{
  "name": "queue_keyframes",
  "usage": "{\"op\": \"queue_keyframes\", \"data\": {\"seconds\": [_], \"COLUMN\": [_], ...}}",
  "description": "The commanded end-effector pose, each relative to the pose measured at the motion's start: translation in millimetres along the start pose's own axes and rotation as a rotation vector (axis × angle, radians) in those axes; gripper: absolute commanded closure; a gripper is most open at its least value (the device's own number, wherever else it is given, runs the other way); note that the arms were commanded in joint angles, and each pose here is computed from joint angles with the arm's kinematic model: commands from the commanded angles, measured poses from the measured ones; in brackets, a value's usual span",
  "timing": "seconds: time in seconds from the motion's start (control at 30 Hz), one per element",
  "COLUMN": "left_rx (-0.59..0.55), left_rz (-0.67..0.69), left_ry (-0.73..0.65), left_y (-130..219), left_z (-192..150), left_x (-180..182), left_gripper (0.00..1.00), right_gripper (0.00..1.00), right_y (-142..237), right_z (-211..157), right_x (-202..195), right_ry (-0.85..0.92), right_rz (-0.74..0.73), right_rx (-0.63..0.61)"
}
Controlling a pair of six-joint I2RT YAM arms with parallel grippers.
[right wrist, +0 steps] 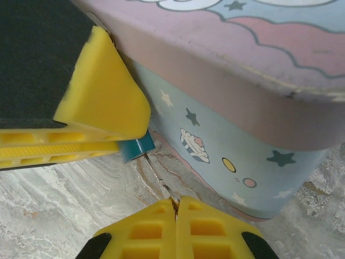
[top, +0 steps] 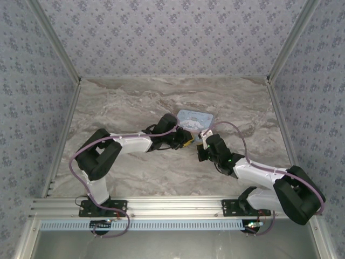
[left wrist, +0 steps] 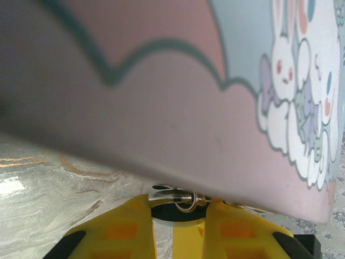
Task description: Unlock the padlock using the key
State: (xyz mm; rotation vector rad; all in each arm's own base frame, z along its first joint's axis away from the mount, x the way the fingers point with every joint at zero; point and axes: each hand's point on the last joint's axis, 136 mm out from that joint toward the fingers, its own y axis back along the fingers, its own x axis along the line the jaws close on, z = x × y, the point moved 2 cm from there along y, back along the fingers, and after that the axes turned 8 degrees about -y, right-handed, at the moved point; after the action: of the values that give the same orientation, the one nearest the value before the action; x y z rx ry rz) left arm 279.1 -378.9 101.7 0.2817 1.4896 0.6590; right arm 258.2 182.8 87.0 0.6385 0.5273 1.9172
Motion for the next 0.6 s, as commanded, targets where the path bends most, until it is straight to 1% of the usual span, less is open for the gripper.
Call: {"op": "queue_keyframes", "data": {"seconds": [0.0,0.4,0.57], "left_rx": [-0.008,-0.007,-0.007], "left_rz": [-0.085,-0.077,-0.075], "left_ry": [-0.02,-0.012,-0.011], "left_y": [13.3,11.7,11.8], "left_z": [4.6,3.6,3.2], "left_x": [-34.2,-28.8,-28.6], "left_gripper": [0.81,0.81,0.81], "right_gripper": [1.0,1.0,1.0], "right_y": [0.9,1.4,2.1], "right_z": [21.0,23.5,23.6], "right_x": [6.0,11.3,9.6], "right_ry": [-0.02,-0.036,-0.035], "right_rz": [0.008,0.042,0.035], "right_rx": [-0.07,-0.087,-0.089]}}
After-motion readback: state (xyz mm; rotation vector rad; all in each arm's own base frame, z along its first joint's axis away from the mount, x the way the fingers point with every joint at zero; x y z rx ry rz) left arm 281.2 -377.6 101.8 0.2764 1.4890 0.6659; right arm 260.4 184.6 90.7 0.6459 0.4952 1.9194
